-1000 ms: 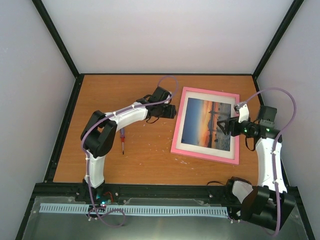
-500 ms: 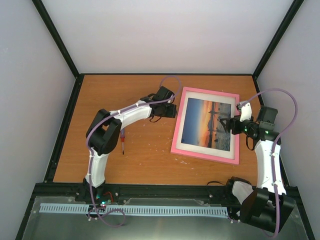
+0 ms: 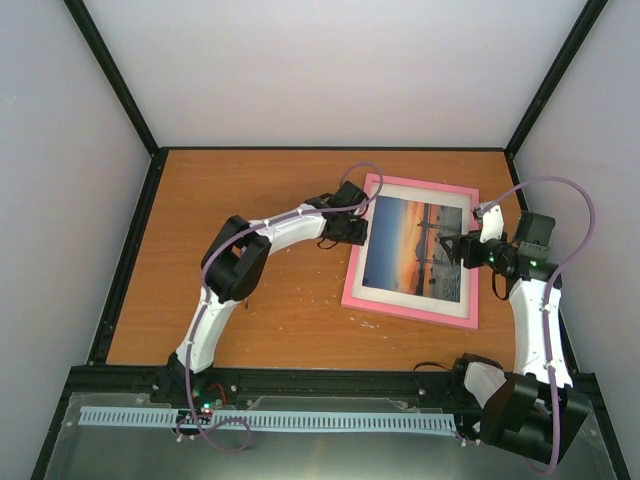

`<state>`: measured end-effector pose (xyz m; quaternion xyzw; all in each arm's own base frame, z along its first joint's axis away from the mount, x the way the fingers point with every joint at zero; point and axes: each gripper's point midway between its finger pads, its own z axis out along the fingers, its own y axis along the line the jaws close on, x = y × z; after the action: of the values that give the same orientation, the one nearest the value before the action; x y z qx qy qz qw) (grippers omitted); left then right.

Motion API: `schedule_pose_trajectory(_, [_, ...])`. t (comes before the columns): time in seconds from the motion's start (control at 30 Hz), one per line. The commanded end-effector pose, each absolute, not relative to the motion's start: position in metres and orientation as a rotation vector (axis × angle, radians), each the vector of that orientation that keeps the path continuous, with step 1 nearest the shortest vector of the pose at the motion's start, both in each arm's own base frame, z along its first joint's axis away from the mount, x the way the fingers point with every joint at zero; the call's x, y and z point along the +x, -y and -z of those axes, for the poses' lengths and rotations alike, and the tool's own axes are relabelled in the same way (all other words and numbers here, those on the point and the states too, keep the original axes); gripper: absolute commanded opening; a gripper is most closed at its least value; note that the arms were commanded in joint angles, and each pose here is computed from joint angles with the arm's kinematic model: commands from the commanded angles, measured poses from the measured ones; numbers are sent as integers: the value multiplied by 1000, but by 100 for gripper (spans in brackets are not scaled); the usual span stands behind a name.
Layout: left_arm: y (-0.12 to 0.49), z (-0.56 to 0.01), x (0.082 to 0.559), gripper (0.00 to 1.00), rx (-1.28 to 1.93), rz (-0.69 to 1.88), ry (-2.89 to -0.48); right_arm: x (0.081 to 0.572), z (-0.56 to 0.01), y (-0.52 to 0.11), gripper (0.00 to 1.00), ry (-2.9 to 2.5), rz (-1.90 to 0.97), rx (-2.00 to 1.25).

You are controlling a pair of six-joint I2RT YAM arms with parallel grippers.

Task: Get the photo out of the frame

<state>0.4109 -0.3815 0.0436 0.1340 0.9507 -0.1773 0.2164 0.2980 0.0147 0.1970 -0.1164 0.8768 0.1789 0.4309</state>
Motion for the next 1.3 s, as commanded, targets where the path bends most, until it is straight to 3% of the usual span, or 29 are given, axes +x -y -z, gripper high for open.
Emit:
schedule_pose_trajectory(0.0, [384,-43,411,52,340,450,-2657,298,-197,-17,83,-2179,-456,-301])
schedule_pose_trajectory(0.33, [388,-59,424,9,253,483,-2584,297,-197,-17,83,-2182,-452,-299])
schedule_pose_trajectory(0.43, [396,-81,428,1,220,569,-2526,296,-200,-18,83,-2171,-452,-305])
schedule_pose_trajectory(0.67, [423,-130,417,1,266,848,-2427,290,-216,-30,83,-2115,-505,-361])
schedule_pose_trajectory(0.9, [417,-158,426,1,263,802,-2379,267,-237,-65,83,-1998,-735,-531])
schedule_pose_trajectory(1.07, [377,-159,438,1,206,671,-2389,237,-258,-93,82,-1860,-933,-671])
schedule_pose_trajectory(1.27, [293,-154,451,1,49,572,-2379,233,-260,-95,82,-1844,-933,-698])
